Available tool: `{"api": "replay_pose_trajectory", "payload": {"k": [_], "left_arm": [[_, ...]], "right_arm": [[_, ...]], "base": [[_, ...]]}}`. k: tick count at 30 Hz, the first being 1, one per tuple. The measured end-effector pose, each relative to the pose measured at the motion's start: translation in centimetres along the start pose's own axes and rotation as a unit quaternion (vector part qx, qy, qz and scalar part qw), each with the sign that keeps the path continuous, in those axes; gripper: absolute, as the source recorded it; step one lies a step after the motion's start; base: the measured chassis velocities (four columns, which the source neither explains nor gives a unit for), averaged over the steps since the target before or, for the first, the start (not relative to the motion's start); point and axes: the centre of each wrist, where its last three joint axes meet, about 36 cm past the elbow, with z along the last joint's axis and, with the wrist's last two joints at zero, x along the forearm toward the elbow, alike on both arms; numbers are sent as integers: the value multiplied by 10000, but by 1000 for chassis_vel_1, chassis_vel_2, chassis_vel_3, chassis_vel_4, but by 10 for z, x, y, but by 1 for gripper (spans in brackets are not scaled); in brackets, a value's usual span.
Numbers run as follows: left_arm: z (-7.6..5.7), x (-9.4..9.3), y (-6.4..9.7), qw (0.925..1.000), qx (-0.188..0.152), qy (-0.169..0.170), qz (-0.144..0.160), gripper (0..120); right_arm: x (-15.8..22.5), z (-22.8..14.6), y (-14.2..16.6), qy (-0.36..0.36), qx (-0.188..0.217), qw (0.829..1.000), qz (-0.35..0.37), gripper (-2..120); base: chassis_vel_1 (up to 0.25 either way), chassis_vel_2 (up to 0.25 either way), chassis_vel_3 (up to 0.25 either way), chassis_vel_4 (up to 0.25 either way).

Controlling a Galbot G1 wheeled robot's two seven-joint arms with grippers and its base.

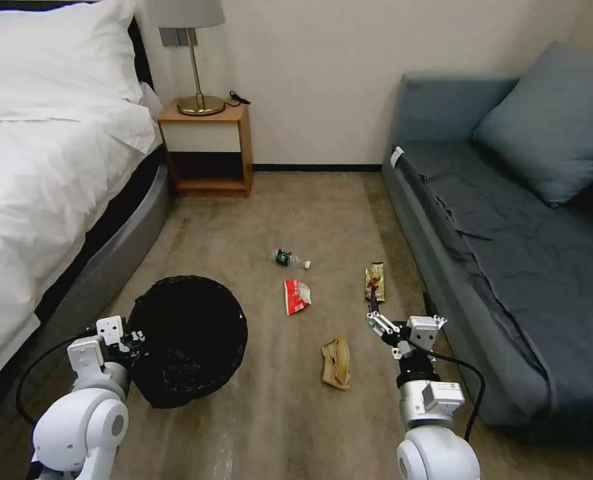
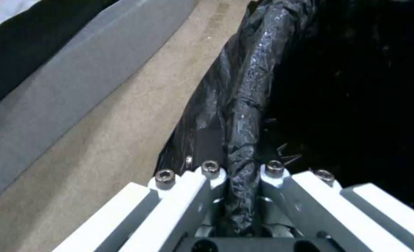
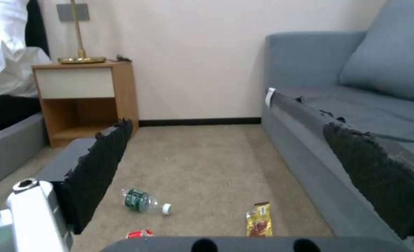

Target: Pick up the trash bin, then pick up the garbage on the floor and place it into the trash bin.

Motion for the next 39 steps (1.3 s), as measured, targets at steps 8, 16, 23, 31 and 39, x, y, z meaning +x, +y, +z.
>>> {"api": "replay_pose_trajectory", "payload": {"k": [8, 16, 23, 31, 39], "left_arm": [[1, -9, -1, 10000, -15, 39, 42, 2], [6, -15, 4, 9999, 44, 99, -32, 2], [11, -16, 4, 9998, 96, 139, -100, 2], [13, -15, 4, 9997, 110, 150, -143, 2], [15, -13, 6, 9996, 131, 129, -204, 2]], "right_arm": [[-12, 5, 10, 884, -214, 9958, -127, 100], [-33, 64, 44, 3213, -575, 9438, -520, 100], [-50, 119, 55, 3799, -115, 9230, -605, 100], [-72, 166, 47, 3802, 372, 9229, -474, 100], [-76, 194, 45, 3839, 583, 9206, -406, 95]], "base": [[-18, 21, 26, -14], [0, 0, 0, 0], [0, 0, 0, 0], [0, 0, 0, 0], [0, 0, 0, 0]]}}
